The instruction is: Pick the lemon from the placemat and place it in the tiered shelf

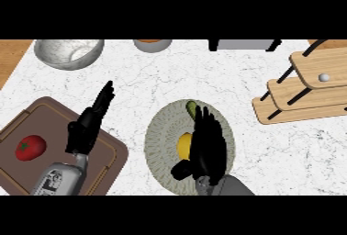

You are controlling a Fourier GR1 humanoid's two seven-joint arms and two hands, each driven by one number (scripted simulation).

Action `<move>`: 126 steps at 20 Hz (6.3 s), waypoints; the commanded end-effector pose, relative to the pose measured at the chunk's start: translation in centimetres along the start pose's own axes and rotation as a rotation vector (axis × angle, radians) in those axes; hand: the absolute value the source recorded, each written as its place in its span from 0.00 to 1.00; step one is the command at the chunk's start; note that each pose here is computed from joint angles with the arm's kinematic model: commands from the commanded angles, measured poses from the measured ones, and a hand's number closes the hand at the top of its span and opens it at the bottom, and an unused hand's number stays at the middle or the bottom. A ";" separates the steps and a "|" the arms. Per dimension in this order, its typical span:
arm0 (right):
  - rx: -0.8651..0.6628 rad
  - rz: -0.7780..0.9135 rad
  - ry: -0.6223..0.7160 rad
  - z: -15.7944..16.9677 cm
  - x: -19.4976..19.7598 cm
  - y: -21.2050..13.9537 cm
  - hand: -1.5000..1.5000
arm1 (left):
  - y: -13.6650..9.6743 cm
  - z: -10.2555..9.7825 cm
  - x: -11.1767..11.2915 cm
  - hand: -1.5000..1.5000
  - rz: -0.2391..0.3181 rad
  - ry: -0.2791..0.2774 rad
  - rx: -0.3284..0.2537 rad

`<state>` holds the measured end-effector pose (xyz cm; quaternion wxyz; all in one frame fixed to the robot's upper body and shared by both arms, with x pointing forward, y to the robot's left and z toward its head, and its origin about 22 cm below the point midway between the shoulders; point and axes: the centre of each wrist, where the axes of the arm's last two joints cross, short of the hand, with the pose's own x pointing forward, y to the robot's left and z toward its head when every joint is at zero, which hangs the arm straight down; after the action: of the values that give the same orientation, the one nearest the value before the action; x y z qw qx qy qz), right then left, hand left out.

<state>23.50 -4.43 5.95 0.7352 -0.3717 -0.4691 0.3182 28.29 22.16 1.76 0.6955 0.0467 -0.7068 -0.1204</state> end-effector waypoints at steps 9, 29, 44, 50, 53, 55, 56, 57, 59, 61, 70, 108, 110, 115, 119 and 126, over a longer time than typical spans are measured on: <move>-0.008 -0.004 0.210 -1.4 0.5 1.4 0.00 | 1.1 -1.0 0.4 0.50 -0.006 0.009 0.002; 0.086 0.072 0.176 -1.8 -0.3 5.3 1.00 | 0.2 -0.4 0.6 0.50 -0.003 -0.002 0.009; 0.161 0.188 -0.231 3.1 -9.7 1.9 1.00 | 1.3 -0.2 0.2 0.50 0.015 0.002 0.040; 0.081 -0.027 -0.403 6.9 -12.7 -4.0 1.00 | 0.5 -0.2 0.1 0.50 0.011 0.015 0.041; 0.031 -0.222 -0.447 9.4 -11.8 -6.8 1.00 | 0.7 0.7 -0.9 0.50 0.015 0.014 0.037; -0.025 -0.239 -0.476 11.1 -12.1 -8.9 1.00 | 0.9 1.2 -0.6 0.50 -0.007 0.012 0.032; -0.054 -0.241 -0.487 11.3 -12.5 -10.3 1.00 | 0.4 0.5 0.1 0.50 -0.003 0.018 0.036; -0.078 -0.245 -0.487 11.9 -13.2 -10.0 1.00 | 1.0 1.1 -0.5 0.50 0.007 0.008 0.028; -0.124 -0.282 -0.483 13.2 -13.0 -12.4 1.00 | 1.4 0.8 -0.2 0.50 -0.008 0.013 0.037; -0.157 -0.292 -0.478 13.4 -13.2 -14.0 1.00 | 0.7 0.9 -0.4 0.50 0.012 0.008 0.016; -0.453 -0.265 -0.434 12.6 -11.9 -18.9 1.00 | 0.4 1.1 -0.8 0.50 0.002 0.021 0.034; -0.896 0.005 -0.395 -3.0 -11.0 -32.8 1.00 | 1.2 -1.5 -0.1 0.50 -0.001 0.004 -0.003; -0.875 -0.011 -0.421 -3.7 -12.4 -32.5 1.00 | -0.5 0.5 -1.7 0.50 0.006 0.001 0.008; -0.899 -0.122 -0.351 -7.2 -11.2 -31.8 1.00 | 0.6 0.5 -0.8 0.50 0.016 0.009 -0.004; -0.898 -0.382 -0.437 -9.2 -12.6 -33.2 1.00 | -0.4 0.7 0.2 0.50 -0.004 -0.011 -0.013; -0.867 -0.388 -0.466 -12.5 -13.5 -31.2 1.00 | -0.5 0.4 -1.1 0.50 0.011 0.003 0.019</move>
<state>32.39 -35.01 24.32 0.4383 -0.4745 -0.7629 0.0284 27.81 21.52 1.15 0.6964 0.0467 -0.7066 -0.1169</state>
